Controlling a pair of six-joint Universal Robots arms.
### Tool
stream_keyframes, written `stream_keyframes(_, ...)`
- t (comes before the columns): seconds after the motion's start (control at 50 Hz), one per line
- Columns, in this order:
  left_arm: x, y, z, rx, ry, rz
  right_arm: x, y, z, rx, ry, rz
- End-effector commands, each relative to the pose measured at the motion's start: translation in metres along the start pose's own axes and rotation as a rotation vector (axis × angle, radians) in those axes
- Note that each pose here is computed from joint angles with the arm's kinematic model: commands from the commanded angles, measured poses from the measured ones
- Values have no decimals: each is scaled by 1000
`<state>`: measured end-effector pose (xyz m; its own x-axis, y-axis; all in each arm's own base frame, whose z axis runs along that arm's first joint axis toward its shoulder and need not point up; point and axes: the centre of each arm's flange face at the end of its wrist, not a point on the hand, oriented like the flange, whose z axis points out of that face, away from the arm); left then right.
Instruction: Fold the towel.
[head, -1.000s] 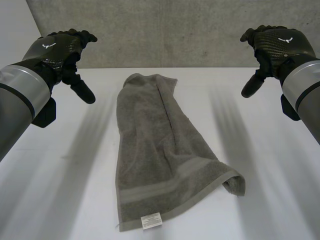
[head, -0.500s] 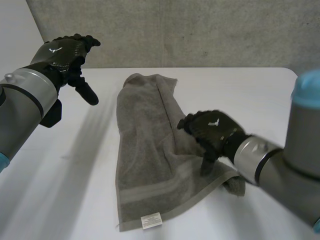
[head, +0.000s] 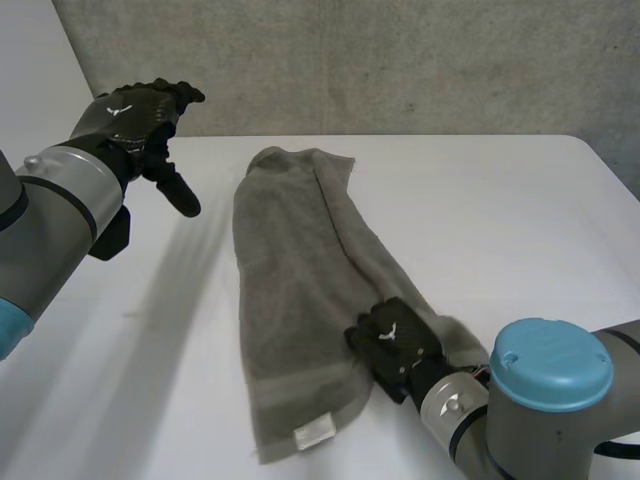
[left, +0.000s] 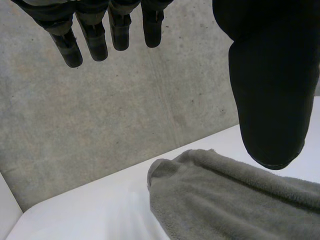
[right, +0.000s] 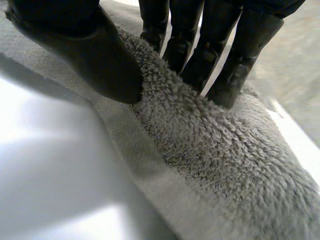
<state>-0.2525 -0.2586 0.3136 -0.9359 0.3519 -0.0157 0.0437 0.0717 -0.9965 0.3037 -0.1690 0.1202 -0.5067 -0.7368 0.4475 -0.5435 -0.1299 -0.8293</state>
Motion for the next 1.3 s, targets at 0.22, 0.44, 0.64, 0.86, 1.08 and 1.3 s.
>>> stream_keyframes(0.22,2,21,11,-61,9,5,115,0,-13,7,381,68)
stream_keyframes(0.44,12,88,47,-182,74,93,164,29,-17,-58,421,129)
stream_keyframes(0.64,27,131,77,-127,214,208,185,44,-17,-72,469,218)
stream_keyframes(0.86,40,163,124,-70,311,253,183,49,-16,-78,447,238)
stream_keyframes(1.08,46,187,151,-61,349,319,178,52,-14,-90,432,241)
stream_keyframes(1.3,50,200,157,-38,378,416,178,52,-14,-90,431,238)
